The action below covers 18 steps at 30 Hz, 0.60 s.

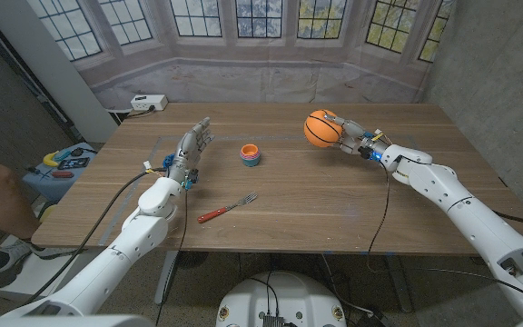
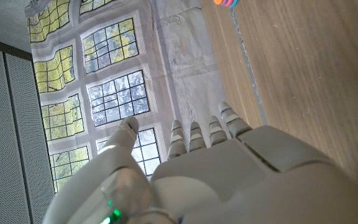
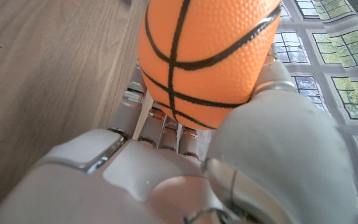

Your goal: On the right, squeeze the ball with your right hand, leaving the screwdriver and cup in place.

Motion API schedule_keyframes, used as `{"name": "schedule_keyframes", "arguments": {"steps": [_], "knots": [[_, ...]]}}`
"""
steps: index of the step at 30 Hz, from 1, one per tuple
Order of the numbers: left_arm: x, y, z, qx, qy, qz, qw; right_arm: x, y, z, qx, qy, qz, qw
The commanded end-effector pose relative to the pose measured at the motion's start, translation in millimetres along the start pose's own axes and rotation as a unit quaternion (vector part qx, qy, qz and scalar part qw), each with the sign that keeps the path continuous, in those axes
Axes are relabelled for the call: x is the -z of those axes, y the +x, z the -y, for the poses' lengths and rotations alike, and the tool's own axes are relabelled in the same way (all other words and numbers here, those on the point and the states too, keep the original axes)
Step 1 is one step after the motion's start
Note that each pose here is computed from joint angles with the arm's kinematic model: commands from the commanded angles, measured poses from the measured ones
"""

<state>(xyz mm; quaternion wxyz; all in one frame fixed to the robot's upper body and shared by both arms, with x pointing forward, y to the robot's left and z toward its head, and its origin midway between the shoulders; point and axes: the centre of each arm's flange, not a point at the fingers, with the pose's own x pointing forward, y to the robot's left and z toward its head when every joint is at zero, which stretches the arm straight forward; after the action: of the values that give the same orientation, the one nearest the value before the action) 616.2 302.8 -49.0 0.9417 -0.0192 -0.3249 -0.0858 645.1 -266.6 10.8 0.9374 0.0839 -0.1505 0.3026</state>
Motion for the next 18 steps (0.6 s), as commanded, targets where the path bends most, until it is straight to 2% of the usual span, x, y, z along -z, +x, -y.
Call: {"name": "schedule_keyframes", "arguments": {"steps": [1, 18], "knots": [[-0.6, -3.7, -0.9, 0.001, -0.002, -0.002, 1.0, 2.8, -0.5, -3.1, 0.025, 0.008, -0.004, 0.9997], [-3.4, -4.3, -5.2, 0.006, -0.003, -0.002, 1.0, 8.0, 3.5, -6.2, 0.065, 0.018, -0.013, 0.9976]]}}
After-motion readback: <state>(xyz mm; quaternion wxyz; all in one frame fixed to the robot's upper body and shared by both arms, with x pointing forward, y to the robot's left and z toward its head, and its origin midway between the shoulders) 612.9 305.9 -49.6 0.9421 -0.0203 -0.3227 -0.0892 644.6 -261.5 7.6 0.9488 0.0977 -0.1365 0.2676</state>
